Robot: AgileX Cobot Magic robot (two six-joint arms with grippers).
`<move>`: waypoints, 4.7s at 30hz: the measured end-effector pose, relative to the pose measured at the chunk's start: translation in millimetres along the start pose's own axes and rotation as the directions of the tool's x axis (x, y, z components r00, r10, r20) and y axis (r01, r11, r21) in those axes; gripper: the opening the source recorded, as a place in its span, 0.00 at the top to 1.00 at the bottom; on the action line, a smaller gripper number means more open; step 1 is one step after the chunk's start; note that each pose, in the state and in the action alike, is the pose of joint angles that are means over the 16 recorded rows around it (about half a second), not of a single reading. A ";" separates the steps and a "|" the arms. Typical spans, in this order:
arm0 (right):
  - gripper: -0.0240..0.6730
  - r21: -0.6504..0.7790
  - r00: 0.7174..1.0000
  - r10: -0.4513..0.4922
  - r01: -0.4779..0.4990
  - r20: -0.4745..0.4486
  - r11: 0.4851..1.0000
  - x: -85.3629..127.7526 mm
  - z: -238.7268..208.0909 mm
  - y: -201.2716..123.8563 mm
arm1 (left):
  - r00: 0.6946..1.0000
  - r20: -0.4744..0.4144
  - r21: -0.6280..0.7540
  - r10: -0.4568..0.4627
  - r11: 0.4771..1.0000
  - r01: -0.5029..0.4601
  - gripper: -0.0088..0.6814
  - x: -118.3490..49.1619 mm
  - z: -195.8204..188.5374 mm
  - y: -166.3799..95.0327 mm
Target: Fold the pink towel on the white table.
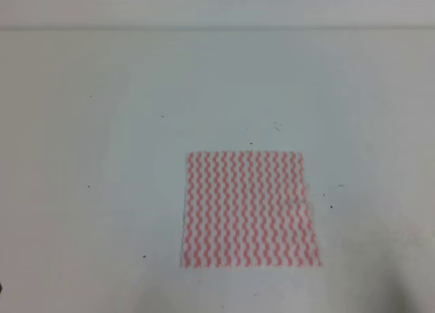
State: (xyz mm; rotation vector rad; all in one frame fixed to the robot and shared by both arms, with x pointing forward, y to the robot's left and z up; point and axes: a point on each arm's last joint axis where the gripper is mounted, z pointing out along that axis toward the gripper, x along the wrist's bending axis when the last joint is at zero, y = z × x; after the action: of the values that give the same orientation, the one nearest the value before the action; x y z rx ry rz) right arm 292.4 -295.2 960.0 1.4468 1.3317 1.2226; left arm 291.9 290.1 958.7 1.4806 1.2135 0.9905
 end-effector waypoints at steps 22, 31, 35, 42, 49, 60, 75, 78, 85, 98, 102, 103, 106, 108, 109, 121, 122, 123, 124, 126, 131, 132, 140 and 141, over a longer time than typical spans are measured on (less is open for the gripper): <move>0.99 0.005 1.000 0.000 0.000 0.001 1.000 0.0 0.2 0.4 | 1.000 0.000 -0.006 0.000 1.000 0.000 1.00 0.0 -0.5 0.7; 0.99 -0.005 1.000 0.000 0.000 -0.001 1.000 -0.2 0.2 -1.7 | 1.000 0.000 -0.005 0.000 1.000 0.000 0.99 0.0 -0.4 0.6; 0.99 -0.006 1.000 0.000 0.000 -0.001 1.000 -0.3 0.2 -2.0 | 1.000 0.000 -0.004 0.000 1.000 0.000 0.99 0.0 -0.3 0.6; 0.99 0.000 1.000 0.000 0.000 0.000 1.000 -0.1 0.2 -1.0 | 1.000 -0.003 -0.018 0.000 1.000 0.000 0.99 0.3 -0.2 2.0; 0.99 0.007 1.000 0.000 0.000 0.001 1.000 0.1 0.1 0.6 | 0.999 -0.001 -0.072 -0.041 0.997 0.041 0.99 0.3 -0.3 6.9; 0.99 0.001 1.000 0.000 0.000 0.000 1.000 -0.1 0.1 -0.8 | 0.983 0.021 -0.203 -0.184 0.962 0.185 0.99 1.5 -2.1 17.7; 0.99 0.003 1.000 0.000 0.000 0.001 1.000 0.0 0.3 -0.1 | 0.953 0.051 -0.239 -0.299 0.923 0.302 0.99 2.0 -2.8 22.1; 0.99 0.001 1.000 -0.001 0.001 0.000 1.000 -0.1 0.3 -0.3 | 0.950 0.054 -0.236 -0.308 0.920 0.312 0.99 2.0 -2.6 22.0; 0.99 -0.077 1.000 0.014 -0.015 -0.010 0.997 0.5 0.5 4.8 | 0.949 0.055 -0.235 -0.310 0.920 0.314 0.99 1.9 -2.6 21.9; 0.99 -0.375 0.979 0.182 -0.202 -0.088 0.905 0.7 -6.4 32.7 | 0.947 0.057 -0.232 -0.316 0.919 0.320 0.99 1.8 -2.4 21.3; 0.99 -0.400 0.953 0.274 -0.303 -0.128 0.865 -0.3 -8.2 35.7 | 0.946 0.058 -0.231 -0.320 0.917 0.324 0.99 1.7 -2.4 21.3; 0.99 -0.401 0.945 0.298 -0.328 -0.137 0.856 -0.6 -8.2 36.1 | 0.945 0.059 -0.231 -0.321 0.917 0.326 0.99 1.7 -2.4 21.3; 0.99 -0.393 0.919 0.360 -0.395 -0.163 0.831 -0.9 -8.5 36.6 | 0.945 0.059 -0.231 -0.322 0.916 0.327 0.99 1.7 -2.4 21.3; 0.99 -0.383 0.899 0.400 -0.438 -0.178 0.813 -1.2 -8.4 35.9 | 0.945 0.059 -0.231 -0.323 0.916 0.327 0.99 1.7 -2.4 21.3; 0.99 -0.377 0.888 0.420 -0.459 -0.186 0.804 -1.3 -8.3 35.3 | 0.945 0.060 -0.232 -0.322 0.916 0.327 0.99 1.7 -2.5 21.8; 0.99 -0.312 0.820 0.532 -0.572 -0.210 0.758 -1.1 -6.1 31.9 | 0.931 0.071 -0.234 -0.357 0.902 0.363 0.99 1.6 -2.7 21.6; 0.99 -0.303 0.818 0.536 -0.575 -0.208 0.760 -0.8 -5.8 31.5 | 0.929 0.073 -0.233 -0.364 0.899 0.371 0.99 1.5 -2.7 21.7; 0.99 -0.291 0.816 0.540 -0.578 -0.205 0.763 -0.4 -5.4 30.6 | 0.925 0.076 -0.233 -0.371 0.896 0.378 0.99 1.5 -2.7 21.7; 0.99 -0.278 0.814 0.544 -0.581 -0.203 0.765 0.0 -5.0 30.1 | 0.922 0.078 -0.232 -0.380 0.892 0.388 0.99 1.5 -2.6 21.3; 0.99 -0.253 0.810 0.551 -0.586 -0.199 0.770 1.1 -4.8 29.7 | 0.914 0.084 -0.231 -0.398 0.884 0.406 0.99 1.4 -2.6 21.4; 0.99 -0.170 0.810 0.559 -0.585 -0.180 0.793 5.7 -4.5 32.7 | 0.894 0.090 -0.201 -0.438 0.872 0.447 0.99 0.8 -0.7 21.3; 0.99 -0.150 0.812 0.556 -0.581 -0.175 0.800 6.9 -4.6 34.5 | 0.892 0.090 -0.190 -0.444 0.871 0.453 0.99 0.5 -0.1 22.3; 0.99 0.020 0.871 0.472 -0.474 -0.136 0.880 19.4 -5.8 63.5 | 0.882 0.068 -0.051 -0.466 0.882 0.469 0.99 -1.9 9.9 41.5; 0.99 0.043 0.879 0.459 -0.458 -0.132 0.888 21.0 -5.3 67.6 | 0.884 0.065 -0.028 -0.463 0.885 0.465 0.99 -2.3 12.1 45.9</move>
State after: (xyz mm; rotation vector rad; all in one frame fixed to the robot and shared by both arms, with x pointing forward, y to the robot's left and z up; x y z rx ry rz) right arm 301.2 -283.0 1029.4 1.7775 1.1131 1.6476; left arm 313.0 283.0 1000.7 1.0973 1.4100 0.6377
